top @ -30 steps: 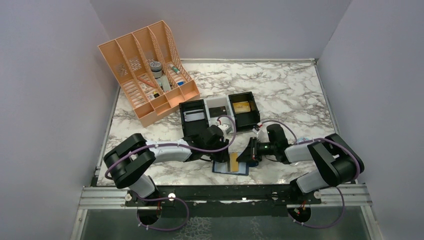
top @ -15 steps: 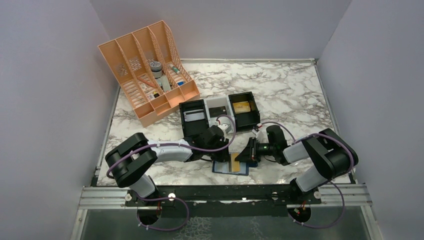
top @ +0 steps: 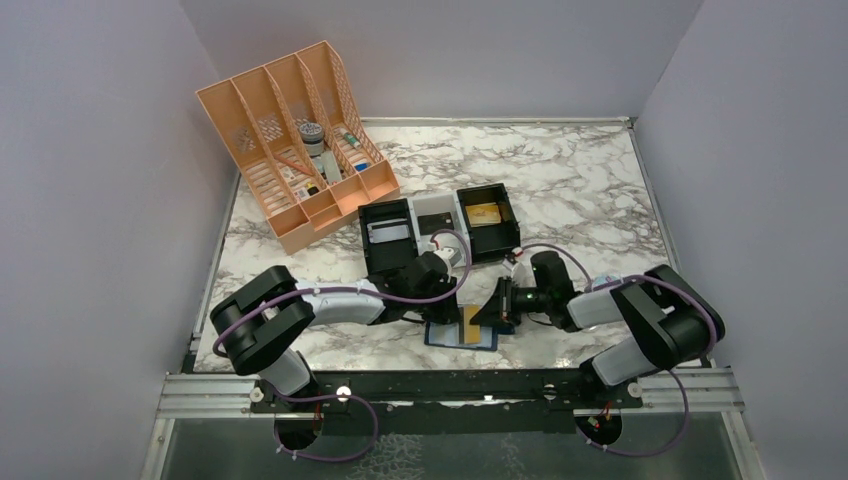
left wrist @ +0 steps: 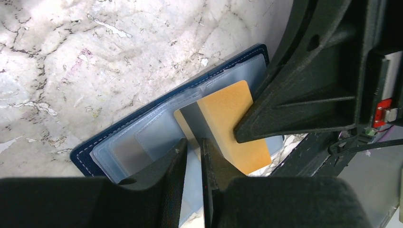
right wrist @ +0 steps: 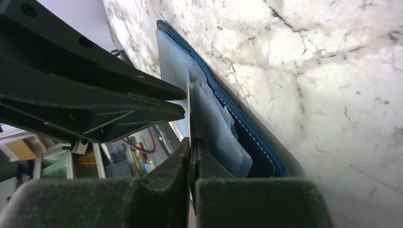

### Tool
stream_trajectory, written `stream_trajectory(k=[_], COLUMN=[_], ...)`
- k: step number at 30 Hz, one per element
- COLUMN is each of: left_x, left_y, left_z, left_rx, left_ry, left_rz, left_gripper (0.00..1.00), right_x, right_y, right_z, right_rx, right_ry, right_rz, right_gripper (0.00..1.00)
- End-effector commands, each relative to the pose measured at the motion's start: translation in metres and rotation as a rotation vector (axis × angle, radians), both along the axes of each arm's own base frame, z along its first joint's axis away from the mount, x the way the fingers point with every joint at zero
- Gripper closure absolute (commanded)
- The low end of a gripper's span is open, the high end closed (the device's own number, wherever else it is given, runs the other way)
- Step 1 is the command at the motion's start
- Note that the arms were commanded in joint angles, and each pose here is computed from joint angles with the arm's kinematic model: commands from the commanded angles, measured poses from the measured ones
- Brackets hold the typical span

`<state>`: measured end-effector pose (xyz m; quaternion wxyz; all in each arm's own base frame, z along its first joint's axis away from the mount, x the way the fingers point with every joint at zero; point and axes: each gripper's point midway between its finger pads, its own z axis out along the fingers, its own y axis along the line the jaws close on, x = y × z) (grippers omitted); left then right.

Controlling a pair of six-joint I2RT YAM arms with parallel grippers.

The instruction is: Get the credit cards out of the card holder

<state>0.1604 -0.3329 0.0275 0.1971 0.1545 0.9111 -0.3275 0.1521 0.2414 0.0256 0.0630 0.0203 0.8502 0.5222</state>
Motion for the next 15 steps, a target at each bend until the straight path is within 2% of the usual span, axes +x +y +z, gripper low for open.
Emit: stream_trajectory(k=[1, 4, 10, 15], left_x=[-0.006, -0.006, -0.003, 0.004], left_y=[0.035, 0.039, 0.042, 0.041], left_z=[-0.03, -0.029, -0.027, -0.016], left_rx=[0.165, 0.174, 0.181, 0.155], left_ry=[0.015, 0.003, -0.014, -0.049], left_rz=[0.042, 0.046, 0.055, 0.086], left_gripper=[0.79, 0.79, 0.79, 0.78], right_x=[0.01, 0.017, 0.017, 0.035], right_y=[-0.009, -0.016, -0.014, -0.022], right_z=[-0.003, 0.002, 0.014, 0.032], right_rx=[-0.119, -0.184, -0.166, -0.225], right_ry=[-0.062, -0.112, -0.143, -0.275], right_rz=[-0.029, -0.05, -0.022, -0.064], right_gripper=[0.99, 0.99, 0.99, 0.99])
